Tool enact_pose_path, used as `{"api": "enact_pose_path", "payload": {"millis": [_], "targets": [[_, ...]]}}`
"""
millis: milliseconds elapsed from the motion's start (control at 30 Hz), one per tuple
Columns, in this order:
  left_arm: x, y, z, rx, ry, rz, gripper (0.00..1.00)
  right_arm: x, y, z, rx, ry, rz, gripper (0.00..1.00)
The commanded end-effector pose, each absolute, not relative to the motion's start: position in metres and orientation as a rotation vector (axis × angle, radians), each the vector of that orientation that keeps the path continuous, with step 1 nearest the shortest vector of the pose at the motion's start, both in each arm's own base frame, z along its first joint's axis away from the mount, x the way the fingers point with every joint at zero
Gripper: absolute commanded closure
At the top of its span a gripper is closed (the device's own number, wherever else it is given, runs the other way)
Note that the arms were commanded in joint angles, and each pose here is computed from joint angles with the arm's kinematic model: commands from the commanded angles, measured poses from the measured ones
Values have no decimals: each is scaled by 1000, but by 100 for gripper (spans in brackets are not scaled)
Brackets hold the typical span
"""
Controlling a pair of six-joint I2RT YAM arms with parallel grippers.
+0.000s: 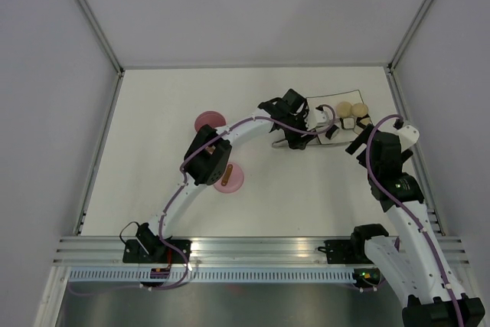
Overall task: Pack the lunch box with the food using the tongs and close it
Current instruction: Grab the clamp with the left arm, then pick up the food using the clamp
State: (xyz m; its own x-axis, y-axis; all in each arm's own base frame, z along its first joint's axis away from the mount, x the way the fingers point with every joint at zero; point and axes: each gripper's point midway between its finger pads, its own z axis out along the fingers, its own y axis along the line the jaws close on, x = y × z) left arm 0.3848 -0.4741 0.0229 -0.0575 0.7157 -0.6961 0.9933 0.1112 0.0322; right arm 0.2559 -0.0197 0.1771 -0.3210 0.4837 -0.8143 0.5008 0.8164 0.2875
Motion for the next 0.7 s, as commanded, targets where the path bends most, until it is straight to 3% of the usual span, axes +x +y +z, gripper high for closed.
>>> {"api": "enact_pose_path", "payload": {"millis": [0,267,600,667], "targets": [[388,-473,17,1678,1850,-620,34,258,-24,177,736,1953,-41,2],[389,-472,21,1672,1847,-631,54,256,-24,177,739,1953,-46,2],[397,-472,35,1589,1844,-703,55,253,-27,183,748,1936,-55,2],[399,-470,38,1565,1841,-701,61,252,-27,184,752,1934,-47,2]]}}
